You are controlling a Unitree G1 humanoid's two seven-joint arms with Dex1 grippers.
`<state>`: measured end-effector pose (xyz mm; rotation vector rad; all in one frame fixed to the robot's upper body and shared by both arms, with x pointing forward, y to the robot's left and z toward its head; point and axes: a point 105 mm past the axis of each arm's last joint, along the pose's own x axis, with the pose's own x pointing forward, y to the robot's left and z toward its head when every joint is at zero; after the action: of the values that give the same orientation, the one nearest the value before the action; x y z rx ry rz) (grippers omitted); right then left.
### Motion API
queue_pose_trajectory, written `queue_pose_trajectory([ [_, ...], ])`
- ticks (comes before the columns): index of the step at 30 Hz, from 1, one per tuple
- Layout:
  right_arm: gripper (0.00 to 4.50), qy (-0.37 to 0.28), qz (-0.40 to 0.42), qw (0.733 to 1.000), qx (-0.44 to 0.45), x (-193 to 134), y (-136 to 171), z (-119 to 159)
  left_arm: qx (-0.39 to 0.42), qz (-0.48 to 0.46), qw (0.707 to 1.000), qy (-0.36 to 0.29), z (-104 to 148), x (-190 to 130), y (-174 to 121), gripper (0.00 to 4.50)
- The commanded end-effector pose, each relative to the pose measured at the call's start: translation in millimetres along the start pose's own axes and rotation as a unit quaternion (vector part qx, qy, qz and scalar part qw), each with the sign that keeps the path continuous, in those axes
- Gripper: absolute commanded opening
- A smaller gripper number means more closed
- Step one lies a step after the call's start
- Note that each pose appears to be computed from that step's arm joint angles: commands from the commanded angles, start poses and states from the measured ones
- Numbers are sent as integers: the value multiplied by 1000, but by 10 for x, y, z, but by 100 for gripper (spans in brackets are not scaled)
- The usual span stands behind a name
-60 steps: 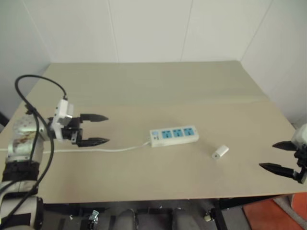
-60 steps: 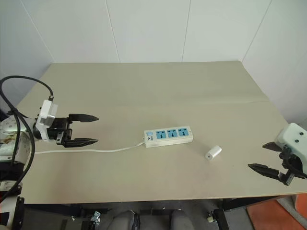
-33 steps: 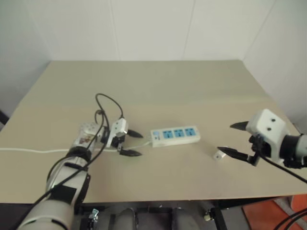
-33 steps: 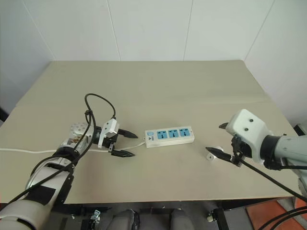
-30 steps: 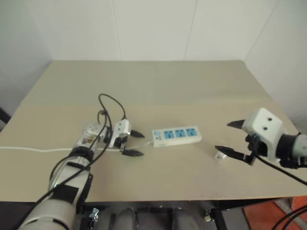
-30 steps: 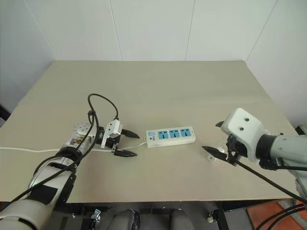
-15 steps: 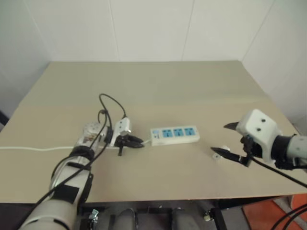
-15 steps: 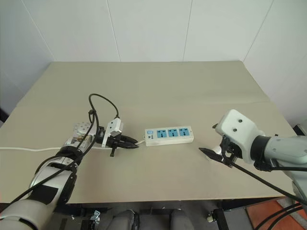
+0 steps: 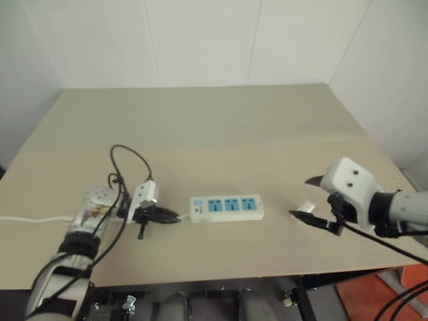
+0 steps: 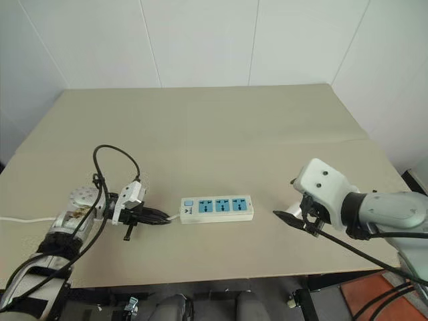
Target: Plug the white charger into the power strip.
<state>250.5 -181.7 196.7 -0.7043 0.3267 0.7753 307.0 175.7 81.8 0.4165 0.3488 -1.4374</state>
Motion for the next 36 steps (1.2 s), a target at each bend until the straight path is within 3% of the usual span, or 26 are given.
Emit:
queue_pose_trajectory([
  [1, 450, -13, -15, 999, -28, -3, -76, 86, -25, 23, 999, 7, 28, -112, -27, 3],
  [10, 450, -16, -6, 999, -29, 58, -67, 68, 3, 17, 999, -49, 234, -277, -141, 275],
  [15, 450, -11, -11, 1000, -23, 36, -63, 46, 15, 32, 992, -122, 407, -396, -57, 442],
  [28, 450, 1, -29, 999, -15, -15, -68, -9, 80, 45, 961, -260, 472, 49, 81, 447],
  [36, 450, 4, -32, 999, -16, -3, -50, -14, 76, 25, 960, -267, 456, 269, 124, 447],
])
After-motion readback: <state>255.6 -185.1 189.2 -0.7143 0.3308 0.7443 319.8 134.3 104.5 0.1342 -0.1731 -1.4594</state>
